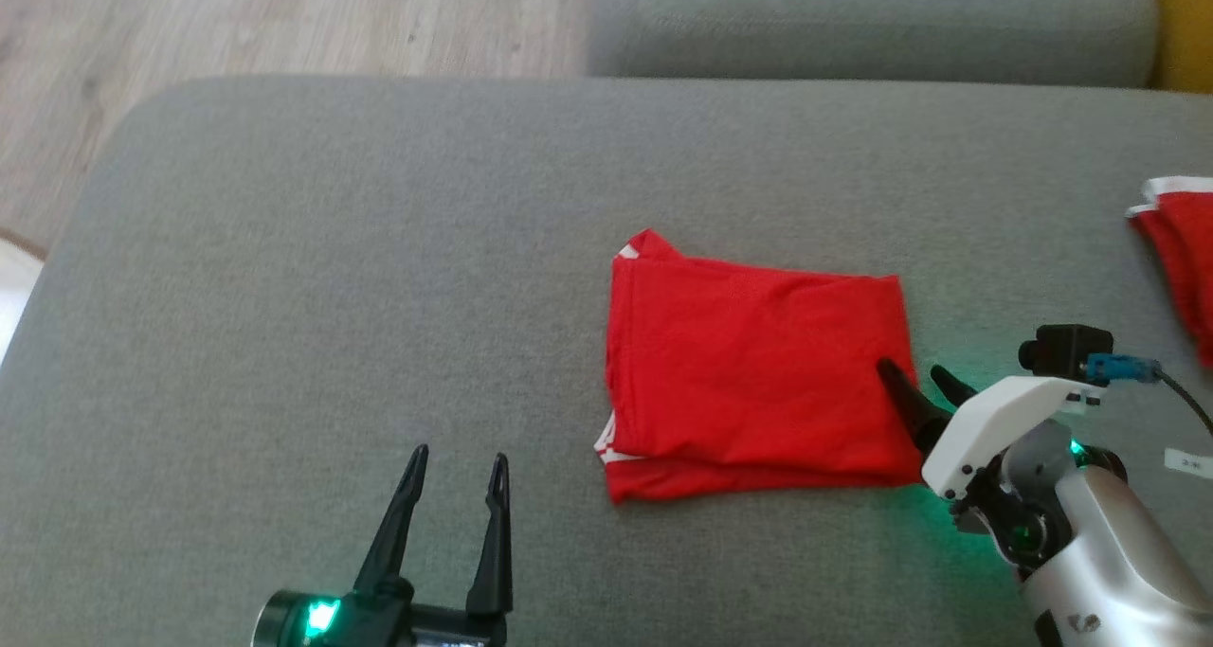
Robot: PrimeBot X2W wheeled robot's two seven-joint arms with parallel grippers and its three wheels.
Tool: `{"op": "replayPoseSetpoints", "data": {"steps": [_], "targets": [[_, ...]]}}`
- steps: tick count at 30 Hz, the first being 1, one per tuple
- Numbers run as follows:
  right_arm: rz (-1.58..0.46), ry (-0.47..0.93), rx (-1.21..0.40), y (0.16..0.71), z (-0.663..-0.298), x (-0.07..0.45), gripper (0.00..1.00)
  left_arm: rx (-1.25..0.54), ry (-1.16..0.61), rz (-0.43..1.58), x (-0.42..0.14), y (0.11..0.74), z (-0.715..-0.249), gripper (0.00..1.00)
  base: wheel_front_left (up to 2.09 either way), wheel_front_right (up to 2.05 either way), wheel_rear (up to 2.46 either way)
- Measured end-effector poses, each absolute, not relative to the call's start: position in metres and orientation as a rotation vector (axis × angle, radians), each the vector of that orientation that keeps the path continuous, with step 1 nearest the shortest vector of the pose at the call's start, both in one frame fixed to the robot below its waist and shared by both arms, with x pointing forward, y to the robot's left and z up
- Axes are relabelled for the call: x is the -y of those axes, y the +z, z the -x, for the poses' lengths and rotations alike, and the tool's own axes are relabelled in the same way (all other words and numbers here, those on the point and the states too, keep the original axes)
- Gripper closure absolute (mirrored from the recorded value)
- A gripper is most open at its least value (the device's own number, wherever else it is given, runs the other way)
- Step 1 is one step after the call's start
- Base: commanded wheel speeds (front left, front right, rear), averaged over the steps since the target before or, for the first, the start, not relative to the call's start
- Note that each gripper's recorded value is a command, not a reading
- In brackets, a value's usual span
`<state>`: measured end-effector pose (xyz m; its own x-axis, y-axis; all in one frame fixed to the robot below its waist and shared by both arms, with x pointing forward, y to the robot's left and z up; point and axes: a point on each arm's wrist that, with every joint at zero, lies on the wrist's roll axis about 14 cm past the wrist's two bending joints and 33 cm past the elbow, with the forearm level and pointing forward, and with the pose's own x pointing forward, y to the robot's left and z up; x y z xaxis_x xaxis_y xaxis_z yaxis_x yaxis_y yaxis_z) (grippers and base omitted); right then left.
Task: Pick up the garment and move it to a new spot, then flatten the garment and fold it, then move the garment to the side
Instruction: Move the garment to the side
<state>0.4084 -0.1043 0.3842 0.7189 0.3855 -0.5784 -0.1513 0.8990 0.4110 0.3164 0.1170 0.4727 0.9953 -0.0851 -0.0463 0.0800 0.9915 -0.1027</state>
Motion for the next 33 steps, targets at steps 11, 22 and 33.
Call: {"op": "replayPoseSetpoints", "data": {"steps": [11,22,33], "targets": [[-0.396,0.317,-0.750,0.372,-0.415,0.102,1.00,-0.086,-0.067,0.109,-0.118,0.463,-0.324,0.00,0.00,0.00,0.00],[-0.104,0.203,-0.585,0.424,-0.469,0.215,1.00,-0.036,-0.104,0.103,-0.103,0.474,-0.370,0.00,0.00,0.00,0.00],[0.157,-0.086,-0.540,0.488,-0.498,0.362,1.00,0.052,-0.216,0.177,-0.071,0.489,-0.425,0.00,0.00,0.00,0.00]]}}
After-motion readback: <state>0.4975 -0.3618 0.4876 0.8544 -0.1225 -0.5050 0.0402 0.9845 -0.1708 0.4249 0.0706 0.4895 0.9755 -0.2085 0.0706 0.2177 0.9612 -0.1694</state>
